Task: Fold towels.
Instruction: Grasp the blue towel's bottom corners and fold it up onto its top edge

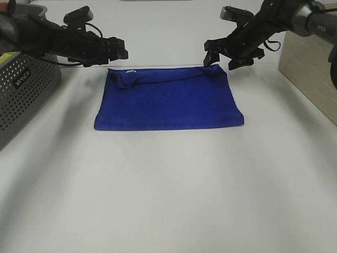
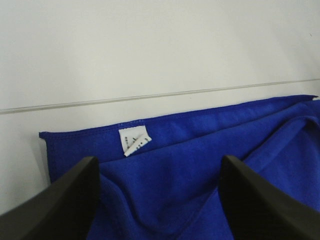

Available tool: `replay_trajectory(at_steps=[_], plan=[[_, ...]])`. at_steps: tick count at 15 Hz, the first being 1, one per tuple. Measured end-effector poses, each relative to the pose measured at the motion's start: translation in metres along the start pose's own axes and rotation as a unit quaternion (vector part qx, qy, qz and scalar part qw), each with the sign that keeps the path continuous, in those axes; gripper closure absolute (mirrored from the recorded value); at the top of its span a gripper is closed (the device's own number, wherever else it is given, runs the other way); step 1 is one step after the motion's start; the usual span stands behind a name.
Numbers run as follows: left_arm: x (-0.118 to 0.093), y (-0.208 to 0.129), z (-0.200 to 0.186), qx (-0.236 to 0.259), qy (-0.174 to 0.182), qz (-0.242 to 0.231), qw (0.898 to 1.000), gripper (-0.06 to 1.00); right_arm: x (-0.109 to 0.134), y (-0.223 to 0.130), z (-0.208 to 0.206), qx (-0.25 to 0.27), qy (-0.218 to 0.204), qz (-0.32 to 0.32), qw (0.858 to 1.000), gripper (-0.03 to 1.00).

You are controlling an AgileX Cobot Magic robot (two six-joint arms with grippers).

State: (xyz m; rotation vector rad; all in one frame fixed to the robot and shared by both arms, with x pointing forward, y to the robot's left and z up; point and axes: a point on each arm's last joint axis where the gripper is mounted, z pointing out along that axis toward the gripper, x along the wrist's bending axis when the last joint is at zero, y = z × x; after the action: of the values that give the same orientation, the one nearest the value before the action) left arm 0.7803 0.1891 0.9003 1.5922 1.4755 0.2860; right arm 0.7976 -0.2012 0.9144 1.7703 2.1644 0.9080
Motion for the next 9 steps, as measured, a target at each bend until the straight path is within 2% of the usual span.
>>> replay_trajectory(at_steps=[1, 3, 4, 7, 9], plan=[[-0.002, 0.006, -0.009, 0.012, -0.013, -0.005, 1.000, 0.30, 0.003, 0.000, -0.008, 0.021, 0.004, -0.005, 1.000, 0.20], [-0.001, 0.008, -0.021, 0.056, -0.042, -0.057, 0.996, 0.30, 0.009, 0.000, -0.024, 0.061, 0.016, -0.009, 0.998, 0.20], [0.000, 0.003, -0.024, 0.096, -0.055, -0.081, 0.991, 0.30, 0.010, -0.001, -0.025, 0.068, 0.018, -0.008, 0.997, 0.20], [0.002, -0.013, -0.031, 0.192, -0.054, -0.118, 0.973, 0.30, 0.011, -0.013, -0.029, 0.138, 0.021, 0.022, 0.990, 0.19], [0.001, -0.018, -0.033, 0.224, -0.049, -0.145, 0.963, 0.30, 0.012, -0.015, -0.030, 0.154, 0.020, 0.034, 0.987, 0.19]])
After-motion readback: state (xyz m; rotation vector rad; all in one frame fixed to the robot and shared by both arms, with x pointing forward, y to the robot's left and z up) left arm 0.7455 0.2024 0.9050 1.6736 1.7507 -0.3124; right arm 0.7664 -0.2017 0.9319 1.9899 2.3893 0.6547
